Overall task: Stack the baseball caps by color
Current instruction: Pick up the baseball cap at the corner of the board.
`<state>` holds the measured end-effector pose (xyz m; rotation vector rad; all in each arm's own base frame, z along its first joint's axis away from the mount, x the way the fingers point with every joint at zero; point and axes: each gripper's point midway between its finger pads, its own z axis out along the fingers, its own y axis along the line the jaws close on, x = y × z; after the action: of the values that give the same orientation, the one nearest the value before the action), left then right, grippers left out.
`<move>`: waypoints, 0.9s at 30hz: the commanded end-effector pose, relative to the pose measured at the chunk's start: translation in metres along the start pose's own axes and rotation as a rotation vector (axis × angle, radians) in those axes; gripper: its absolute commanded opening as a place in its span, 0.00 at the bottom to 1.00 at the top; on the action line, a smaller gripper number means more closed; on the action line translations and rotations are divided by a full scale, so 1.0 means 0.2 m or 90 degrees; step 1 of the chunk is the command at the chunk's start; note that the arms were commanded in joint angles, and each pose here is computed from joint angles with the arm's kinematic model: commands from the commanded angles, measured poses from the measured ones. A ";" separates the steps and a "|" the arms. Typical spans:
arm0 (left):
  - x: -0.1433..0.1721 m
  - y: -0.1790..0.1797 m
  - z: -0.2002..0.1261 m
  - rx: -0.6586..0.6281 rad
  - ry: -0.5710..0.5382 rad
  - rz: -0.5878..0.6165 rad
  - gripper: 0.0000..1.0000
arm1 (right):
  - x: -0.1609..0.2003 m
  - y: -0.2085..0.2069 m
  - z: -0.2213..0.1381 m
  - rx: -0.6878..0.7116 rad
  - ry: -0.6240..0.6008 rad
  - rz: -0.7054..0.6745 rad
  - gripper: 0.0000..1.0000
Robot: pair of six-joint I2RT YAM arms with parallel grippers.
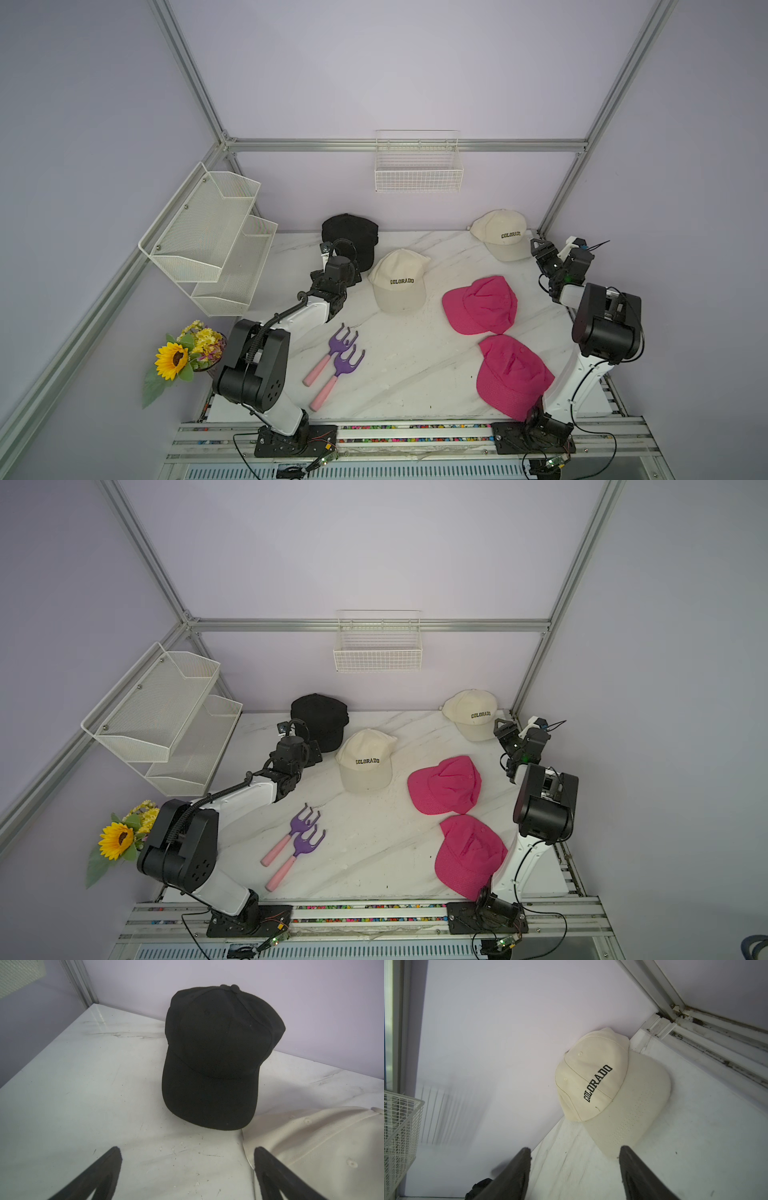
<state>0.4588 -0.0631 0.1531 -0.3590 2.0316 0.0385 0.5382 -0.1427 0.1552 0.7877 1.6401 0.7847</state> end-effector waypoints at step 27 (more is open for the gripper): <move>-0.16 -0.02 0.04 -0.005 -0.054 -0.037 1.00 | 0.20 -0.49 0.36 0.045 -0.014 0.293 0.49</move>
<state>0.4696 -0.0636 0.1570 -0.3804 2.0129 0.0243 0.5840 -0.1560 0.0523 1.1644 1.5258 1.0546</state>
